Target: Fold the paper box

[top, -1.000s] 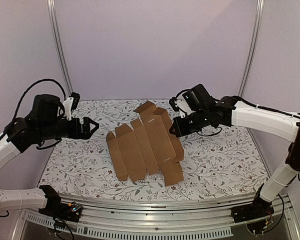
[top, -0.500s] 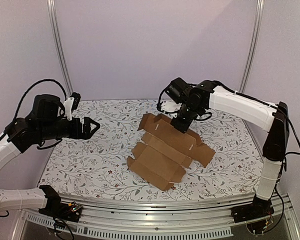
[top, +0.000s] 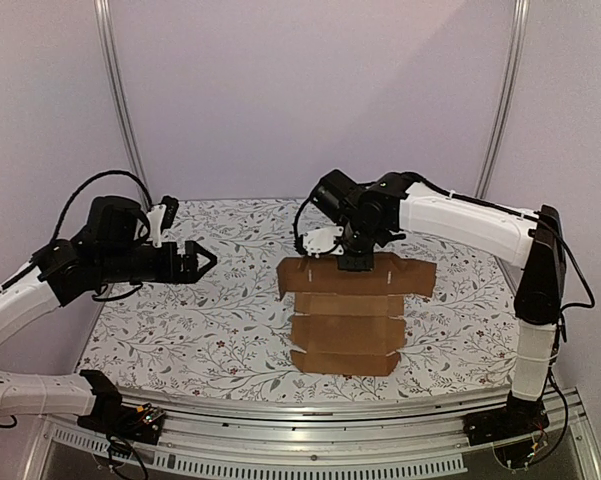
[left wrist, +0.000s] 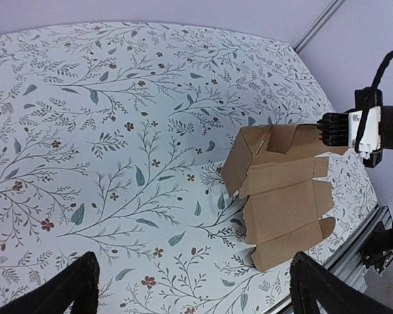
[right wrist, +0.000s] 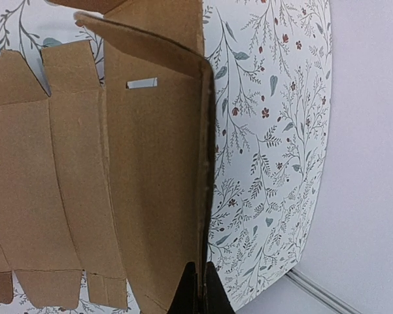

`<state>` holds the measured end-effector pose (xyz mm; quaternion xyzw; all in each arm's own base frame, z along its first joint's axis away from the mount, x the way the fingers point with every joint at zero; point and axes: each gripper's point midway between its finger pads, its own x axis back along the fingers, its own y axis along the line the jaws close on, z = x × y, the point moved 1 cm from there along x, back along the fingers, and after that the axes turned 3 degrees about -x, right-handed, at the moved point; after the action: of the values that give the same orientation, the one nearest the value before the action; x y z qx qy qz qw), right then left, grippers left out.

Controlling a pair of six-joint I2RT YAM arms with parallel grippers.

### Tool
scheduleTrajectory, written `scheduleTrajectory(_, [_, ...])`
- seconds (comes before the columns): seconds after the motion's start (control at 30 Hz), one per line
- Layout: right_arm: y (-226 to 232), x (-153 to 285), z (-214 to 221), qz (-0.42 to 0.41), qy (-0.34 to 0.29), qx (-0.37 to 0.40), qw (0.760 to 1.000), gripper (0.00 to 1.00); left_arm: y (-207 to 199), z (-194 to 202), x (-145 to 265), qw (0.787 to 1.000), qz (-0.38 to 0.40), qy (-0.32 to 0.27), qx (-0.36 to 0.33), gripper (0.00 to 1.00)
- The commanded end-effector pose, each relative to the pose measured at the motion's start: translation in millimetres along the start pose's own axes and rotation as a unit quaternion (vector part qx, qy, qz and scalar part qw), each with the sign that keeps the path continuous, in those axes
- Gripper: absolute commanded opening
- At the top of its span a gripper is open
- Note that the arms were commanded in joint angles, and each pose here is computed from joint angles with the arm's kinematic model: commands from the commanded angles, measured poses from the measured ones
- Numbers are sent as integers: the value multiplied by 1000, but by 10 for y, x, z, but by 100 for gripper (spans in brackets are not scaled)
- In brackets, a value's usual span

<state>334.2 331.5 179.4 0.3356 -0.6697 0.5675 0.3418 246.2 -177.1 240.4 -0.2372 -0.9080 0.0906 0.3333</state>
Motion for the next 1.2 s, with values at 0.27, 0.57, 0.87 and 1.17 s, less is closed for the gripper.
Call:
scheduleTrajectory(0.27, [58, -57, -208, 58, -25, 81, 995, 0, -195, 130, -410, 998, 52, 26, 36, 99])
scheduleTrajectory(0.57, [104, -63, -229, 65, -39, 54, 996, 0, -460, 240, -617, 991, 107, 53, 60, 95])
scheduleTrajectory(0.87, [30, 130, -230, 70, -65, 1, 995, 0, -922, 70, -638, 979, 182, 63, 65, 84])
scheduleTrajectory(1.17, [31, 408, -244, 71, -100, -46, 991, 0, -1253, -241, -646, 962, 252, 47, 98, 36])
